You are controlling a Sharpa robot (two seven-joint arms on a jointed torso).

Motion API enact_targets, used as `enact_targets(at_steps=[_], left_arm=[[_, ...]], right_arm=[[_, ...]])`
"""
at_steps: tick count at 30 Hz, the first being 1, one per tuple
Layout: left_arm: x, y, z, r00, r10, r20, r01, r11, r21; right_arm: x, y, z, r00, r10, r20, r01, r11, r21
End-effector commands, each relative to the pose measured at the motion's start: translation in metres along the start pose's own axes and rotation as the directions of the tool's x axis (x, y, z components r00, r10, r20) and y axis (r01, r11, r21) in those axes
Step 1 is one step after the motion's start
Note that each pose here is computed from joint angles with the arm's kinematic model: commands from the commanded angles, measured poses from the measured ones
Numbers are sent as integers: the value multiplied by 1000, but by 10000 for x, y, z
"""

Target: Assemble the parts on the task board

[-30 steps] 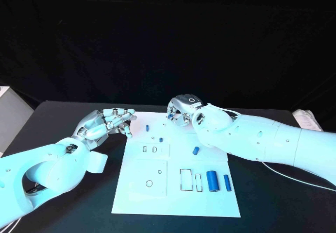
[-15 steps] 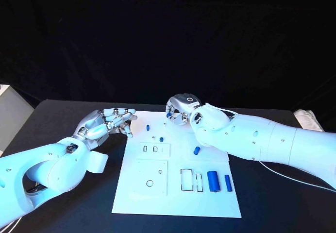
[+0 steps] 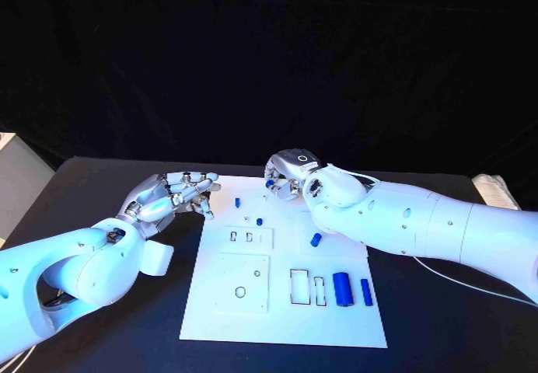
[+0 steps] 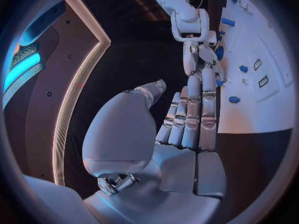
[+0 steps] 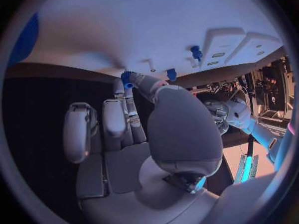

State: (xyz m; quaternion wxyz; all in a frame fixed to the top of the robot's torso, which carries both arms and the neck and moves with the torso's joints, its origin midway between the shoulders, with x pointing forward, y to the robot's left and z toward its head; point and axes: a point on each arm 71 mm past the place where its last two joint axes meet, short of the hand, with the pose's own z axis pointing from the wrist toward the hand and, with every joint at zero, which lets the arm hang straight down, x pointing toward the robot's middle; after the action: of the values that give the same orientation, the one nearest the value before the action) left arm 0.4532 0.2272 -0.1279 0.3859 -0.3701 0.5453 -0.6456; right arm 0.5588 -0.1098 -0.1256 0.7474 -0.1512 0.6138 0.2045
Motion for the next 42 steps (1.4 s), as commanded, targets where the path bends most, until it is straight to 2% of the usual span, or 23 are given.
enact_targets(at_steps=[1,11,24,31,35,38,42], left_arm=[[36,-14,8,1000,-4,-28,4,1000,8],[30,-15,11,1000,-2,-28,3,1000,8],[15,-17,8,1000,0,-24,1,1000,7],[-27,-9,7,1000,8,-12,-8,1000,0],[-53,-9,3,1000,11,-5,-11,1000,0],[-68,-7,4,1000,13,-2,-13,1000,0],[-78,-6,6,1000,16,-3,-16,1000,1]], right_arm=[[31,-12,-2,999,-23,-36,23,1000,3],[47,-32,1,998,-28,-50,28,1000,12],[4,-55,-20,1000,-6,10,6,1000,-8],[-97,-203,-238,997,59,42,-58,998,-13],[-228,-423,-414,982,180,65,-182,983,21],[-282,-618,-551,964,264,14,-264,962,63],[-304,-817,-683,950,309,-49,-302,946,115]])
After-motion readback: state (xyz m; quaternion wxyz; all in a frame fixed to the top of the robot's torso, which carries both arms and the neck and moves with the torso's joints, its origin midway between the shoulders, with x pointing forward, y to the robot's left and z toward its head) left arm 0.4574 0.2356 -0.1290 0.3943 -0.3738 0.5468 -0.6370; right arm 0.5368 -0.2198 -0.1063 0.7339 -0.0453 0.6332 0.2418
